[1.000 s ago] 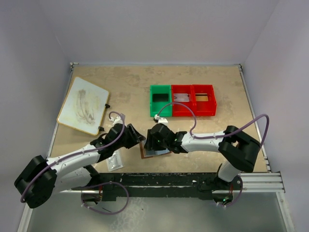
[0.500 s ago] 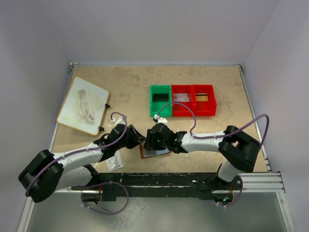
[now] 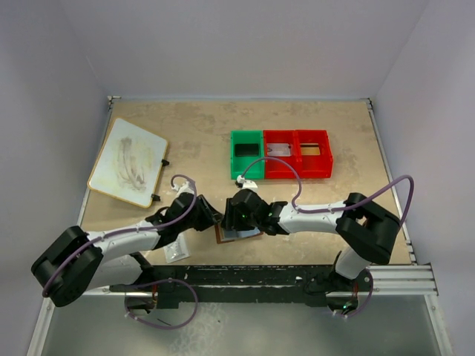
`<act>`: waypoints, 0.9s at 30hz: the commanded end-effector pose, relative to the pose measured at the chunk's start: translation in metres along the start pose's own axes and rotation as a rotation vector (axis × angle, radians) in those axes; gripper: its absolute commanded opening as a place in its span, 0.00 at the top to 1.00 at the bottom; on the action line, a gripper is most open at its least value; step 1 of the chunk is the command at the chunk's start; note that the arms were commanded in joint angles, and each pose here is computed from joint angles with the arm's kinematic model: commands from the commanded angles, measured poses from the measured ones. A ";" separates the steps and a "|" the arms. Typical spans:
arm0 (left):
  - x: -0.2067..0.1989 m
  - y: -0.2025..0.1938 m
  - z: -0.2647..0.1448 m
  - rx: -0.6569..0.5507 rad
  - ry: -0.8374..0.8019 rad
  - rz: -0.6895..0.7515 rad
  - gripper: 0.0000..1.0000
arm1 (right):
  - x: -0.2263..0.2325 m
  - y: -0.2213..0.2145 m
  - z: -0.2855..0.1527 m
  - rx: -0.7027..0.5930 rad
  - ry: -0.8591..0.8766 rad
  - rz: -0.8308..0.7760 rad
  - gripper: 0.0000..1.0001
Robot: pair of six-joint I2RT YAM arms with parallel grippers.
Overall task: Take the credit cards out of the card holder
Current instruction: Adjust the card holder at the center of the board.
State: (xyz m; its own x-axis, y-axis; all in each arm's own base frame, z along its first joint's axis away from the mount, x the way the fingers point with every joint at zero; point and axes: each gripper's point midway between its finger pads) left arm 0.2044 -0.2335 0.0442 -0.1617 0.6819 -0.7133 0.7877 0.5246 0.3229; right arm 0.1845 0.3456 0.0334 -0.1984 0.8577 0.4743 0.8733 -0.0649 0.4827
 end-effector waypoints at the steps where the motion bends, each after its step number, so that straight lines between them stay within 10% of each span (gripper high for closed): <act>1: -0.031 -0.007 0.002 0.034 -0.112 0.043 0.75 | 0.003 0.003 -0.003 -0.010 0.020 0.001 0.45; 13: -0.033 -0.009 0.005 0.024 -0.101 0.061 0.93 | 0.015 0.010 -0.017 -0.031 0.079 0.002 0.41; 27: -0.052 -0.014 0.003 0.039 -0.153 0.074 0.87 | -0.029 0.044 -0.057 -0.150 -0.045 0.066 0.30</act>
State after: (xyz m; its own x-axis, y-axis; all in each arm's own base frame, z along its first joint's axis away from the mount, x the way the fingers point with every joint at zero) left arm 0.1927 -0.2534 0.0407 -0.0980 0.6943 -0.7130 0.8282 0.4542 0.3284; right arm 0.1904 0.3245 0.0972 -0.2071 0.8102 0.5483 0.8218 -0.1601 0.5469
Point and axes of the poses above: each gripper's point midway between its finger pads, its own z axis out along the fingers, its own x axis along the line the jaws close on, y = z × x, and after that the axes turned 1 degree about z, right-handed
